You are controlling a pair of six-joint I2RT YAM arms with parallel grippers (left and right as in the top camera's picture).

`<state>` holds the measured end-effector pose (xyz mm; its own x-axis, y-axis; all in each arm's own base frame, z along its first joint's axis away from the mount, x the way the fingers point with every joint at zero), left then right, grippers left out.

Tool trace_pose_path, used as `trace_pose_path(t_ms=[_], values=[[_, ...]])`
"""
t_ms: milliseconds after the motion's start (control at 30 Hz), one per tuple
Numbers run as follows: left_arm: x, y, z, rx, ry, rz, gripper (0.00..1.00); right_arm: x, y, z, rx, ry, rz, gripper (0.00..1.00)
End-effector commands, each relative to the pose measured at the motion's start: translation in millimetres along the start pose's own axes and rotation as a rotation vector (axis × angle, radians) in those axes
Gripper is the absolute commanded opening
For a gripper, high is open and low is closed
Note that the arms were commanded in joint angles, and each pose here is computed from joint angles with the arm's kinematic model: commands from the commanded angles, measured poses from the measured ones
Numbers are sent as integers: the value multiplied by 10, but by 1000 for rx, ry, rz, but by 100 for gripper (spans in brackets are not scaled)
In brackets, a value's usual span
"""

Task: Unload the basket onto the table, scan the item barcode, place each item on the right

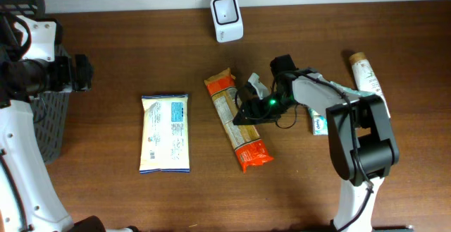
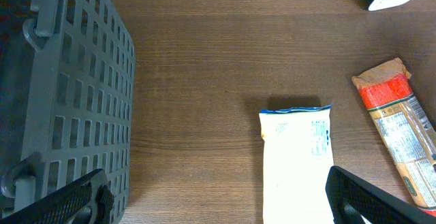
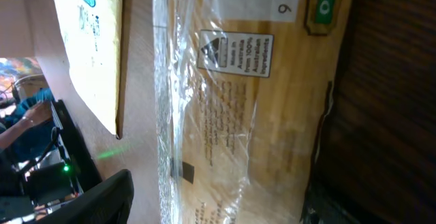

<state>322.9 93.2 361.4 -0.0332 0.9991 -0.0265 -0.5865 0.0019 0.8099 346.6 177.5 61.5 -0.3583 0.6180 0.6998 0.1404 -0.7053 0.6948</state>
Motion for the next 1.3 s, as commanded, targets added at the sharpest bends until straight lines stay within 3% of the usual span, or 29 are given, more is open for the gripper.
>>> trace_pose_path(t_ms=[0, 100, 133, 200, 233, 467, 667, 733, 933, 1000, 1033, 1067, 1100, 1133, 1233, 1267], values=[[-1, 4, 5, -3, -10, -8, 99, -240, -386, -319, 152, -33, -170, 71], [-1, 4, 5, -3, -10, -8, 99, -138, -488, -283, 166, 23, -197, 57], [1, 2, 4, -2, -9, -8, 99, -119, -499, -266, 167, 34, -206, 46], [1, 4, 5, -3, -9, -8, 99, -82, -509, -249, 171, 43, -204, 14], [1, 2, 5, -2, -9, -8, 99, -68, -494, -236, 173, 40, -204, 4], [1, 2, 5, -2, -9, -8, 99, 257, -220, 117, 149, 56, -180, 4], [0, 2, 5, -2, -10, -8, 99, 617, 252, 332, 218, 105, -629, 4], [0, 2, 5, -2, -10, -8, 99, 740, 158, 305, 235, 151, -756, 4], [1, 2, 5, -2, -9, -8, 99, 1078, -554, 46, 282, 274, -751, 4], [0, 2, 5, -2, -10, -8, 99, 1082, -690, -32, 292, 264, -720, 7], [0, 2, 5, -2, -10, -8, 99, 1087, -730, -69, 303, 260, -694, 14], [0, 2, 5, -2, -10, -8, 99, 1079, -743, -91, 310, 253, -680, 37], [1, 2, 5, -2, -9, -8, 99, 1056, -741, -93, 310, 248, -680, 49], [1, 2, 4, -2, -9, -8, 99, 1007, -759, -92, 302, 243, -674, 54], [1, 2, 5, -2, -9, -8, 99, 847, -887, -160, 290, 200, -553, 53], [0, 2, 5, -2, -10, -8, 99, 783, -904, -196, 292, 169, -498, 47]])
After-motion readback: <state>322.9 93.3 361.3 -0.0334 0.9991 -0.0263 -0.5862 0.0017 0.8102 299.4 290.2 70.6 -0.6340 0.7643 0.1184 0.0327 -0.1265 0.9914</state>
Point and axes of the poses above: each gripper's point midway between its finger pads, its own y axis back along the fingers, its own x axis along the line the jaws close on, z = x × y, the point moved 6 cm from there along y, back along the fingers, and after that the axes turned 3 degrees about y, right-handed, at the moved point
